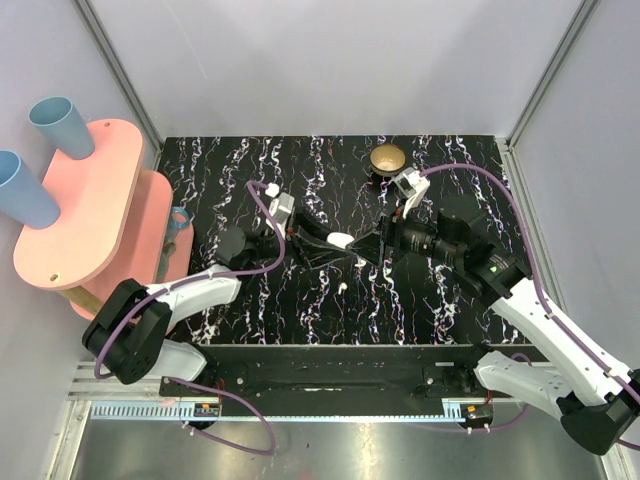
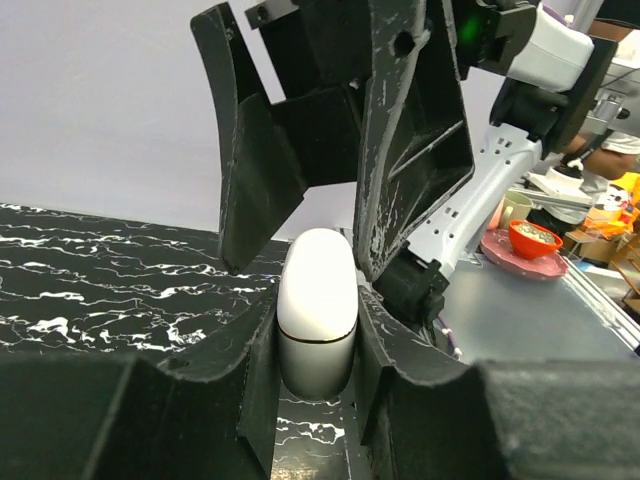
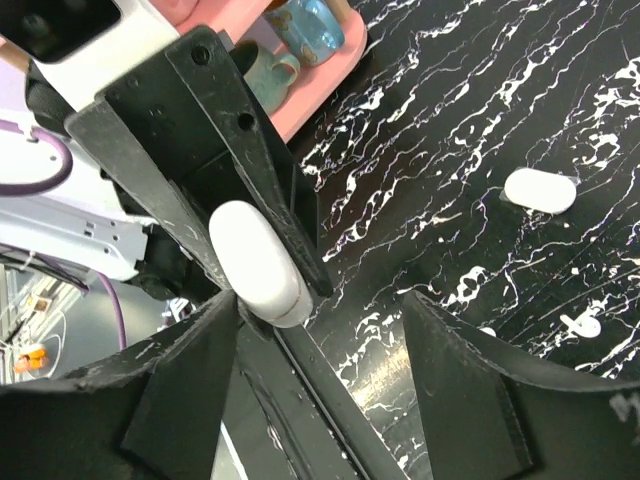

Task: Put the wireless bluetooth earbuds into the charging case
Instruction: Open the charging case.

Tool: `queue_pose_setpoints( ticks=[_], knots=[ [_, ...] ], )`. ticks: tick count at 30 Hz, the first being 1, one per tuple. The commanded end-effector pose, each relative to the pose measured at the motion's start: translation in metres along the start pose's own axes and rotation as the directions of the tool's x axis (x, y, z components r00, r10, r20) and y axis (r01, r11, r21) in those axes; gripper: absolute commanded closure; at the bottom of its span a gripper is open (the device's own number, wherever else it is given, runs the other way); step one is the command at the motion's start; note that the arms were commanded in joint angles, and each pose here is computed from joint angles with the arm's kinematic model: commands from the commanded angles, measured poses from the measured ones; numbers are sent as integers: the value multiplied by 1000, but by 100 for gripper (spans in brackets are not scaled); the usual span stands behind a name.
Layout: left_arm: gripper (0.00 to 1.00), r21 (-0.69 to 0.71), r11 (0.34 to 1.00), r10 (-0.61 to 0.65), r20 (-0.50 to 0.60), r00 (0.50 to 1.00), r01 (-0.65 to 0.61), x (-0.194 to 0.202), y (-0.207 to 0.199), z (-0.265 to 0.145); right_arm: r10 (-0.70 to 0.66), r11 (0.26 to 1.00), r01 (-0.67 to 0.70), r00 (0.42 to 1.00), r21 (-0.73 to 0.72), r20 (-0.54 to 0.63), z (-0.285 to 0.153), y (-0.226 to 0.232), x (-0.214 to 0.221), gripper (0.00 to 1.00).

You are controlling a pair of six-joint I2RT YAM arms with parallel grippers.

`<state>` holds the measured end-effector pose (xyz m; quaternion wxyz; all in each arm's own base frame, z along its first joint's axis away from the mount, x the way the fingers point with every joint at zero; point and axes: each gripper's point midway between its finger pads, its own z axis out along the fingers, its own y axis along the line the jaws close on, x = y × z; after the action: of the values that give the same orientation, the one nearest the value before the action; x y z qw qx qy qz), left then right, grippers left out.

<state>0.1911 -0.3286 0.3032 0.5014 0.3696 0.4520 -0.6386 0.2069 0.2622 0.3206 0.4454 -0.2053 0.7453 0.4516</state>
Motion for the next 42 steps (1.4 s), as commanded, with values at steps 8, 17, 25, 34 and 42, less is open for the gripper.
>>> queue_pose_setpoints(
  ticks=[8,17,25,34,42],
  knots=[
    [100,237,923,277,140,951,-304,-44,-56,0,-55,998,56,998,28,-9,-1,-5,-1,30],
    [100,284,910,283,103,954,-301,-36,-65,-5,18,990,-30,995,136,94,5,-22,-20,30],
    [100,257,913,297,117,948,-318,-33,-62,-7,39,990,-53,993,128,107,9,-22,-23,27],
    [100,176,933,289,153,945,-314,-39,-48,-7,32,999,-34,997,17,71,11,-2,-19,38],
    [100,123,945,279,184,943,-304,-46,-39,-6,-3,999,4,1000,-51,22,13,7,-9,35]
  ],
)
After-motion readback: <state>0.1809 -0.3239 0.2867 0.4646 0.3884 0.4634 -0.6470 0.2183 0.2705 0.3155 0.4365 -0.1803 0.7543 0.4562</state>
